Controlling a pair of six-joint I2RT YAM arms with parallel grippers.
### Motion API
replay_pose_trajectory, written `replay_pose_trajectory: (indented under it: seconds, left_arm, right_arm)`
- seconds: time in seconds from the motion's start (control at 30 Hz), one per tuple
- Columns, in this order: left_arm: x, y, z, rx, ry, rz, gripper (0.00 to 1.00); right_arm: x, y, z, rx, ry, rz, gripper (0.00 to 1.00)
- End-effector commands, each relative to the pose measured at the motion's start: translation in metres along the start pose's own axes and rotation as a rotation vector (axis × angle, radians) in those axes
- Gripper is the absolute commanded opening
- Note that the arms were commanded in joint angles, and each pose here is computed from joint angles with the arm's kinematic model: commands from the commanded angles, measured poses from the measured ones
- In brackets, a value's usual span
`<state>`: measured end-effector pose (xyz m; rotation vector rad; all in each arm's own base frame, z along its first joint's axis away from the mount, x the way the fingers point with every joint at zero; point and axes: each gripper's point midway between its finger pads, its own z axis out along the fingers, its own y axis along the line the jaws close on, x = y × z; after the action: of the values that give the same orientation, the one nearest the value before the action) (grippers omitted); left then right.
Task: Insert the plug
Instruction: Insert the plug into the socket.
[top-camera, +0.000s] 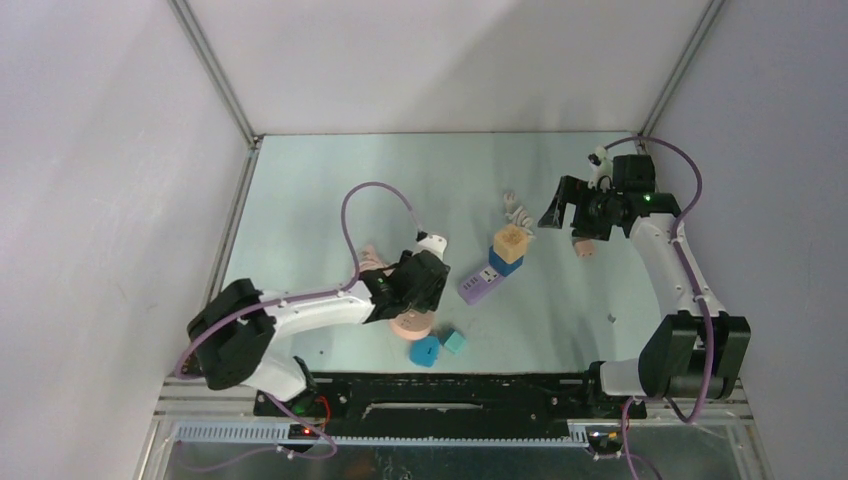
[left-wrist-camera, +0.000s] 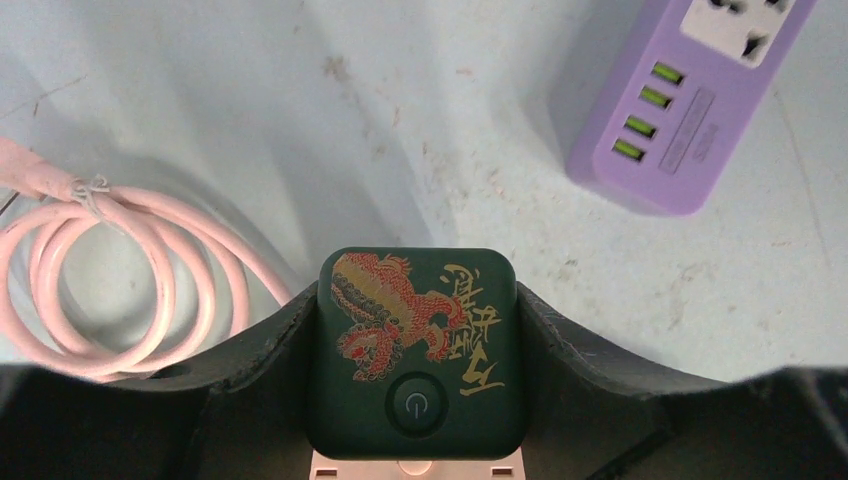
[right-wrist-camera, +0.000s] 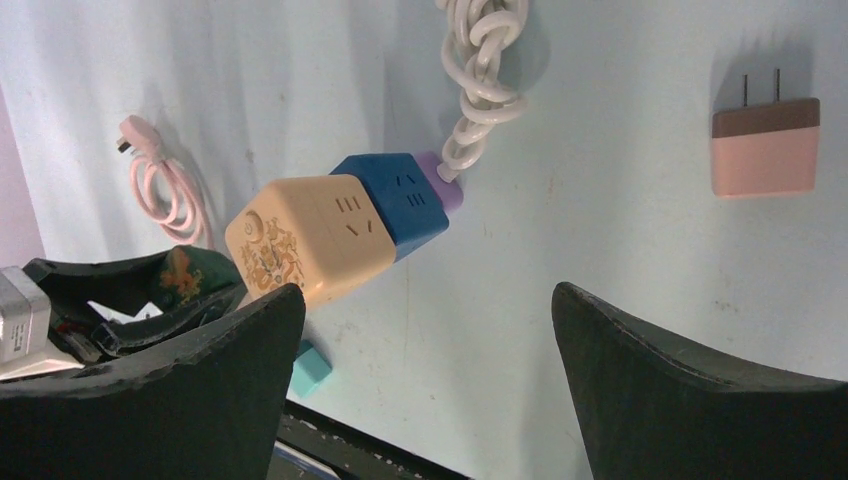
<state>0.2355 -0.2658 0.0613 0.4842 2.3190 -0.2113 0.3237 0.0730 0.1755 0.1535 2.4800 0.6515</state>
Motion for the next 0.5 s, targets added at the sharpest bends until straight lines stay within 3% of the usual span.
replay_pose_trajectory:
  seconds: [0.0, 0.07, 0.13, 0.47]
  left_arm:
    - [0.029, 0.02, -0.019, -0.046, 0.086, 0.026, 0.65]
    - [0.015, 0.019, -0.03, -0.025, 0.038, 0.009, 0.82]
    - [0.004, 0.02, -0.039, -0.021, 0.007, -0.002, 0.9]
    - [-0.014, 0.032, -0.086, 0.023, -0.02, -0.127, 0.92]
  right_arm:
    - [-0.001, -0.004, 0.003, 0.023, 0.0, -0.003, 0.96]
    - [-0.001, -0.004, 0.003, 0.023, 0.0, -0.006, 0.97]
    - [-0.001, -0.004, 0.003, 0.02, 0.002, -0.008, 0.97]
    - [-0.004, 0.02, -0.009, -0.014, -0.025, -0.062, 0.96]
